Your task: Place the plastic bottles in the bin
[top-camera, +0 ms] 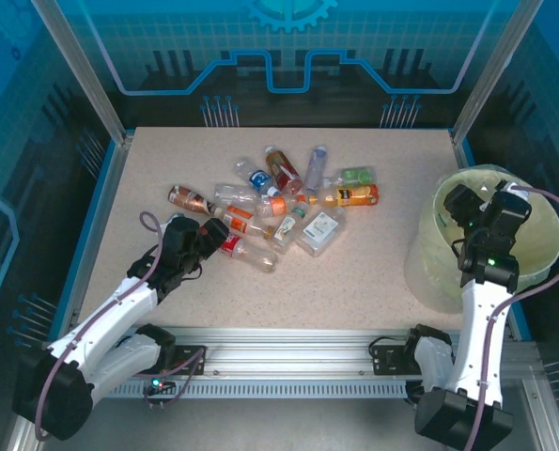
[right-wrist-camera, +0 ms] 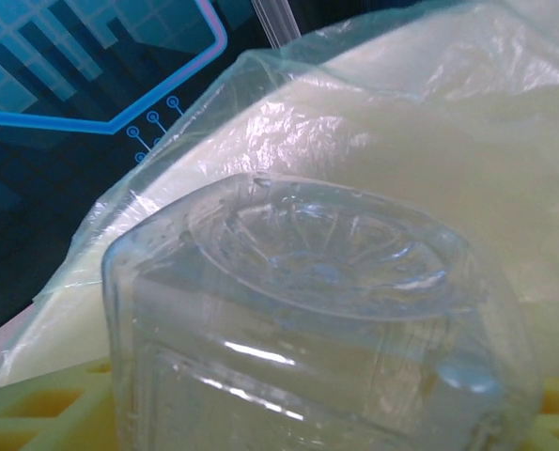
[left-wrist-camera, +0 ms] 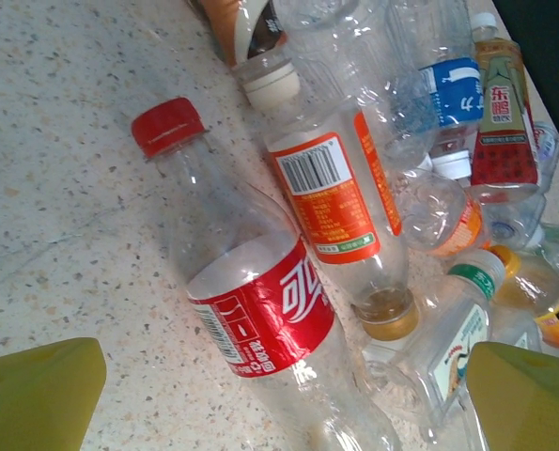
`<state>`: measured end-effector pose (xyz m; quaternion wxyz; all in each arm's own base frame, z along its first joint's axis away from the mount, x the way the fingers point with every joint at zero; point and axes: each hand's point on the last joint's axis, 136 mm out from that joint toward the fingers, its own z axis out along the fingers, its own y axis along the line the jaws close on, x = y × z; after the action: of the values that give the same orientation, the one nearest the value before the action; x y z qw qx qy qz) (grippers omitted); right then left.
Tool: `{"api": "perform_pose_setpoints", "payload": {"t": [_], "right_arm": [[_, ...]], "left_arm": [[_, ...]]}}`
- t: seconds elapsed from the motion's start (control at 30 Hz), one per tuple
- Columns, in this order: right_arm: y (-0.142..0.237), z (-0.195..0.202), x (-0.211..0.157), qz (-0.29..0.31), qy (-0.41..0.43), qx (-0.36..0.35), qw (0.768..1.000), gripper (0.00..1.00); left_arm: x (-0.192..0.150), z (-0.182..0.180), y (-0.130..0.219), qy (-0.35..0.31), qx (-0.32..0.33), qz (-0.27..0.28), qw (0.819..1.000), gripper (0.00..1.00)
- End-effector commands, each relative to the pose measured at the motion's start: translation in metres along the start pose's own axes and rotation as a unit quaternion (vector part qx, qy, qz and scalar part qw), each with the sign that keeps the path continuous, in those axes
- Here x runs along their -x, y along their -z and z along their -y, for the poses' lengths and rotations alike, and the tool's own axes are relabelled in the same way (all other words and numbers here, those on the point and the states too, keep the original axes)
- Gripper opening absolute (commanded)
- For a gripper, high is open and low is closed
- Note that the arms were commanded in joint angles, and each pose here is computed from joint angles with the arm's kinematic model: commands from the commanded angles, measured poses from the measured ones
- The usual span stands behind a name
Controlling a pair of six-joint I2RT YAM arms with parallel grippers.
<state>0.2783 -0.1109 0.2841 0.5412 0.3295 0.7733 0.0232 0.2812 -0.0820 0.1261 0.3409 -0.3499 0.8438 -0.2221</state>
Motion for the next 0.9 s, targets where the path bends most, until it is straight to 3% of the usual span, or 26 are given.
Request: {"api": "perform_pose_setpoints", "payload": {"t": [0.0, 0.3, 0.37, 0.57, 0.7, 0.87], "right_arm": [[0.007, 0.005, -0.003, 0.0, 0.002, -0.007, 1.0, 0.77], [0.032, -0.01, 0.007, -0.007, 0.004, 0.016, 1.0, 0.92], [0.041, -0.007, 0.015, 0.005, -0.003, 0.002, 1.0, 1.0], [0.076, 0.001, 0.035, 0.042, -0.015, -0.038, 0.998, 1.0], [0.092, -0.041, 0.039, 0.037, 0.03, 0.066, 0.997, 1.0], [0.109, -0.107, 0.021, 0.003, 0.105, 0.237, 0.966, 1.0]], "left_arm": [[0.005, -0.007, 0.002, 0.008, 0.024, 0.016, 1.0, 0.99], [0.009, -0.016, 0.002, 0.0, 0.051, 0.025, 0.998, 0.99], [0.01, -0.018, 0.002, 0.0, 0.055, 0.026, 0.998, 0.99], [0.014, -0.022, 0.003, -0.006, 0.064, 0.031, 0.997, 0.99], [0.017, -0.024, 0.002, -0.005, 0.065, 0.024, 0.998, 0.99], [0.019, -0.022, 0.0, 0.003, 0.061, 0.015, 0.998, 0.99]]}}
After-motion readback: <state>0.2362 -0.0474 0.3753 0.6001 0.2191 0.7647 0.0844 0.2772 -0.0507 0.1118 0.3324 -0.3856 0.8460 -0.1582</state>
